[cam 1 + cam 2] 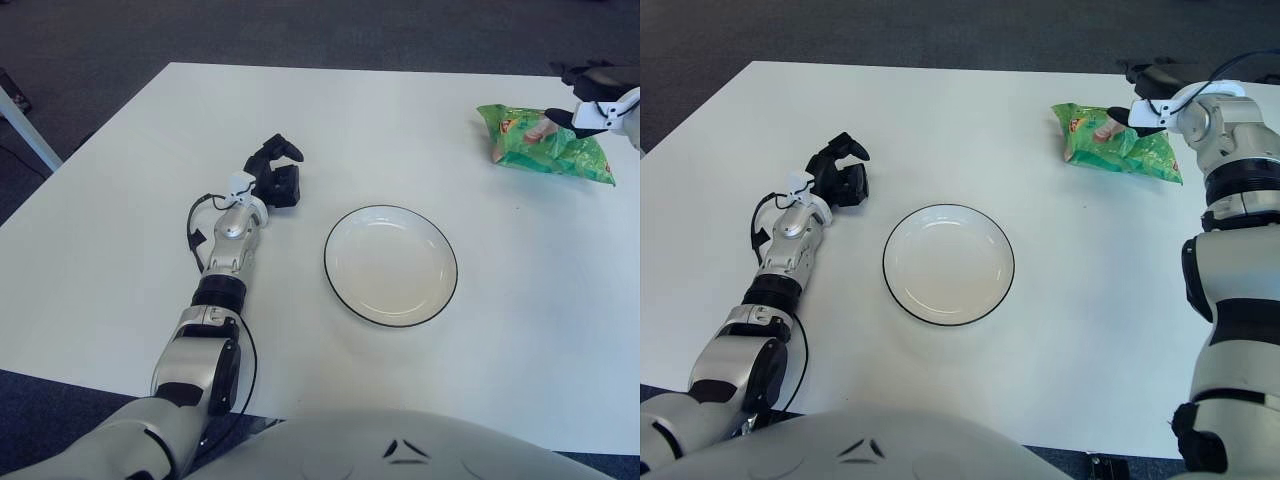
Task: Put the snack into the plate.
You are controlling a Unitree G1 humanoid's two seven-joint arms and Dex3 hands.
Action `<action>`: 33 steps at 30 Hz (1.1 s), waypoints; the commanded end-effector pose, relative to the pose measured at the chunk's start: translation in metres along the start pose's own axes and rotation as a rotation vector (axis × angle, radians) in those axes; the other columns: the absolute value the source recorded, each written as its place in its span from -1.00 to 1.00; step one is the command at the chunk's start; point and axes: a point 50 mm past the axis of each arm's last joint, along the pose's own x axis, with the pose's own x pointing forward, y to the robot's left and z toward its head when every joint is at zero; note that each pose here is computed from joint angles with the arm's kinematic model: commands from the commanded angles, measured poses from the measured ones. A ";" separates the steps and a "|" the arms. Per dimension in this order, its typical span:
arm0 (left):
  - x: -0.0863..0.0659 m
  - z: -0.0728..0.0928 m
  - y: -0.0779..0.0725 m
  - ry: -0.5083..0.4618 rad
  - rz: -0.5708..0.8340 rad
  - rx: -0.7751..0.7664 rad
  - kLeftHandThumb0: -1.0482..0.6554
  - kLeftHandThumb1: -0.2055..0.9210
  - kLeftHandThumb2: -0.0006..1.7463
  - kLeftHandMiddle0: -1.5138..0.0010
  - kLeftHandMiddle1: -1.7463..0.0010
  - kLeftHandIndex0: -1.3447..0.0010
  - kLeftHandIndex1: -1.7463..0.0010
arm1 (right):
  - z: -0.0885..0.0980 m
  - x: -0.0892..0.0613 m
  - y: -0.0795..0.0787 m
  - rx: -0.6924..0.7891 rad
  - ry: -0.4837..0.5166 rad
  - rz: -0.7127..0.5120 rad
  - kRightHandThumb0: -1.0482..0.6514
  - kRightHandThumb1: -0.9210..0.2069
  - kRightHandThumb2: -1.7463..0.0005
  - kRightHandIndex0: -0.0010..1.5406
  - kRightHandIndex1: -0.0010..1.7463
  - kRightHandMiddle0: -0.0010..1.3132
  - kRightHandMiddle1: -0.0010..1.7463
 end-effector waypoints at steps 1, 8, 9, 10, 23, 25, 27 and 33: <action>-0.024 -0.032 -0.001 0.126 0.010 -0.033 -0.29 0.09 0.37 -0.42 -1.00 0.20 -1.00 | 0.005 0.004 0.012 0.033 0.005 0.035 -1.00 -1.00 -0.34 -1.00 -1.00 -1.00 -1.00; -0.025 -0.031 -0.001 0.123 0.008 -0.028 -0.29 0.10 0.37 -0.43 -1.00 0.20 -1.00 | 0.011 0.007 0.036 0.073 0.042 0.092 -1.00 -1.00 -0.34 -1.00 -1.00 -1.00 -1.00; -0.026 -0.031 -0.001 0.122 0.007 -0.028 -0.29 0.10 0.37 -0.43 -1.00 0.21 -1.00 | 0.011 0.007 0.037 0.077 0.041 0.098 -1.00 -1.00 -0.34 -1.00 -1.00 -1.00 -1.00; -0.026 -0.031 0.000 0.121 0.006 -0.025 -0.29 0.10 0.37 -0.43 -1.00 0.21 -1.00 | 0.012 0.007 0.041 0.086 0.045 0.112 -1.00 -1.00 -0.34 -1.00 -1.00 -1.00 -1.00; -0.030 -0.029 0.001 0.119 0.020 -0.040 -0.29 0.12 0.36 -0.44 -1.00 0.21 -1.00 | 0.018 0.005 0.075 0.171 0.070 0.171 -1.00 -1.00 -0.33 -1.00 -1.00 -0.98 -0.98; -0.031 -0.029 0.001 0.118 0.029 -0.040 -0.29 0.11 0.36 -0.45 -1.00 0.21 -1.00 | 0.018 0.002 0.088 0.175 0.074 0.179 -1.00 -1.00 -0.34 -1.00 -1.00 -0.98 -0.94; -0.032 -0.028 0.001 0.121 0.034 -0.041 -0.29 0.10 0.37 -0.45 -1.00 0.21 -1.00 | 0.018 -0.003 0.103 0.171 0.073 0.183 -1.00 -1.00 -0.35 -1.00 -1.00 -0.99 -0.86; -0.033 -0.027 0.002 0.129 0.035 -0.036 -0.29 0.11 0.36 -0.42 -1.00 0.21 -1.00 | 0.020 -0.003 0.105 0.185 0.069 0.188 -1.00 -1.00 -0.37 -1.00 -1.00 -1.00 -0.58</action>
